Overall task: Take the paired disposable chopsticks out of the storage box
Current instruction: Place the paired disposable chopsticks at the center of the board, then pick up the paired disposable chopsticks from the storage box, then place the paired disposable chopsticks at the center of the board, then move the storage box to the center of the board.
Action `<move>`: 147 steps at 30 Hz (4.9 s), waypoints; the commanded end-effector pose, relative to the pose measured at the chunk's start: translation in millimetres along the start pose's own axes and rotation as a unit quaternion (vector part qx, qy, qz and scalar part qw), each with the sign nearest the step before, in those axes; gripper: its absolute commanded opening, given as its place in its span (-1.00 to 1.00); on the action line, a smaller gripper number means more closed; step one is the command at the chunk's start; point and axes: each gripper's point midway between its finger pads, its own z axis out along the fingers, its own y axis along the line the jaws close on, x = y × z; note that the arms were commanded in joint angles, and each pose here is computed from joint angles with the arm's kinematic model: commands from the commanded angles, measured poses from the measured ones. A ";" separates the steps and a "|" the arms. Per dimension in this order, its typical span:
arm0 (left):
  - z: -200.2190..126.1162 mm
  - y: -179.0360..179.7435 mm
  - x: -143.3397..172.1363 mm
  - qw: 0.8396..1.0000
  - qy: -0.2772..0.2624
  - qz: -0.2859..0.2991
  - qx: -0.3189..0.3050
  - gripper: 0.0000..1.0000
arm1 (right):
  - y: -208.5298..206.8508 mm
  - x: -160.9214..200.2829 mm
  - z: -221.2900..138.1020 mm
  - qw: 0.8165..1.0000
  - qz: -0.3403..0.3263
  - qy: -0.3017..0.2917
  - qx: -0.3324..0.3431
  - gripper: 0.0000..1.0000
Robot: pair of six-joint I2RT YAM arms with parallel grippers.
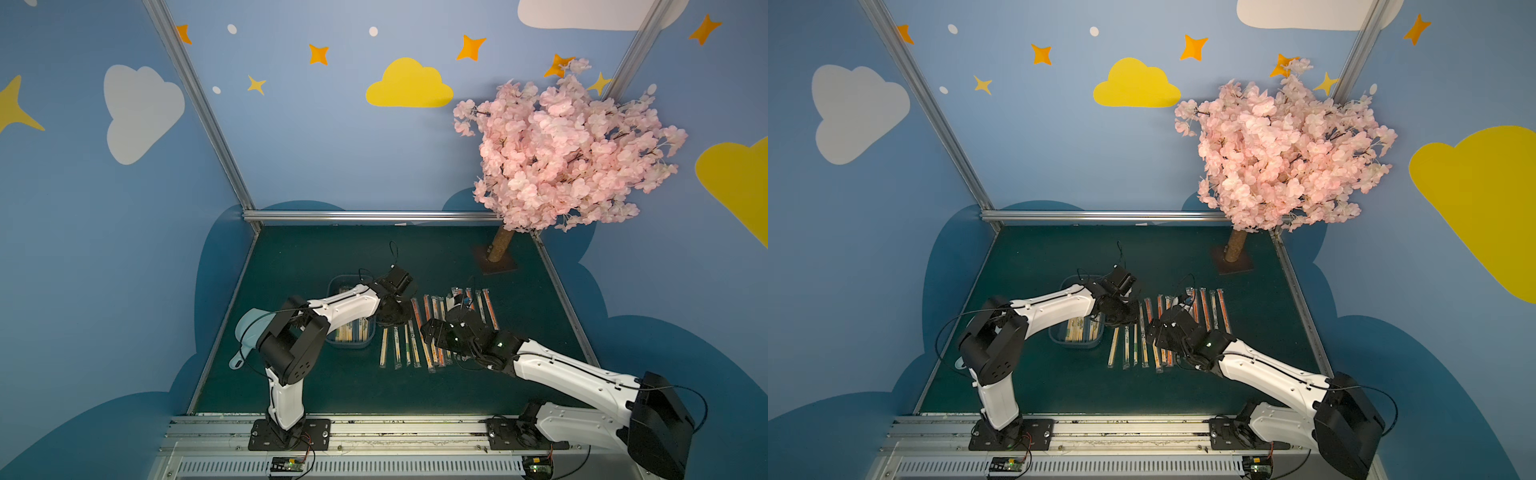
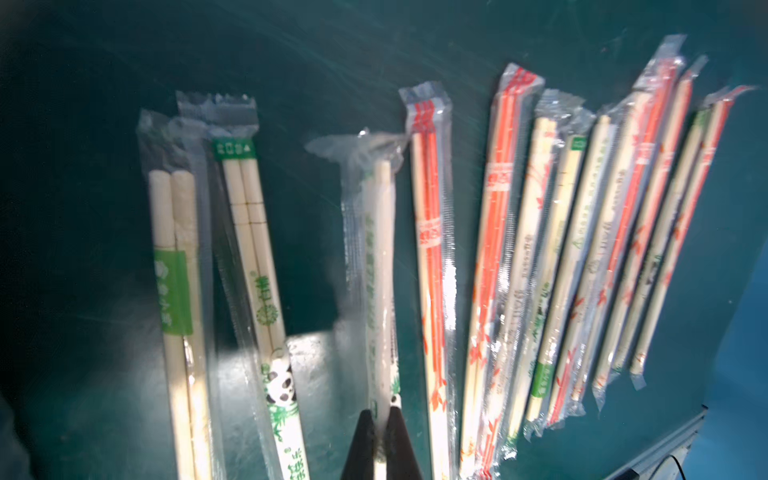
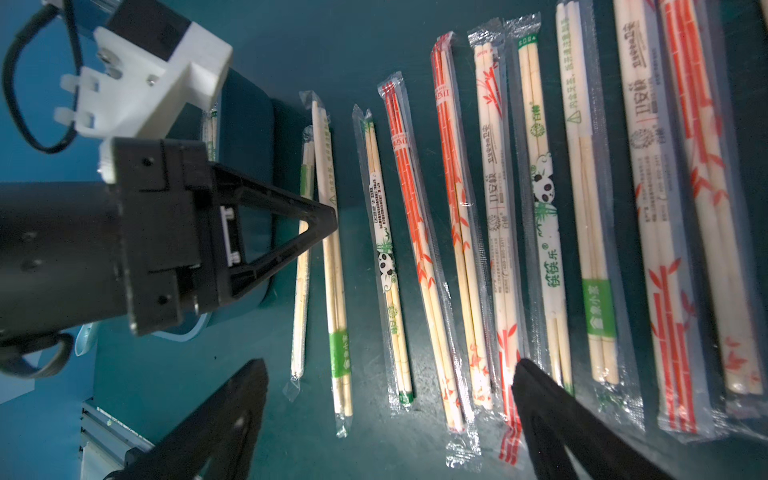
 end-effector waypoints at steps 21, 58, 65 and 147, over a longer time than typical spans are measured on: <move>-107.7 49.3 -70.5 0.989 -0.137 0.024 -0.045 0.39 | 40.6 -3.6 29.3 0.998 -0.022 0.055 -0.006 0.90; -29.6 145.3 -78.3 0.995 -0.008 -0.013 -0.094 -0.48 | 81.5 20.1 100.8 0.982 -0.046 0.185 0.006 0.87; -22.2 152.9 -77.3 0.991 0.007 0.001 -0.135 -0.49 | 81.4 21.1 101.3 0.981 -0.045 0.187 0.006 0.87; -59.4 52.7 -4.1 0.998 -0.022 0.052 -0.041 -0.86 | 27.1 20.1 80.8 0.988 -0.009 0.149 0.046 0.87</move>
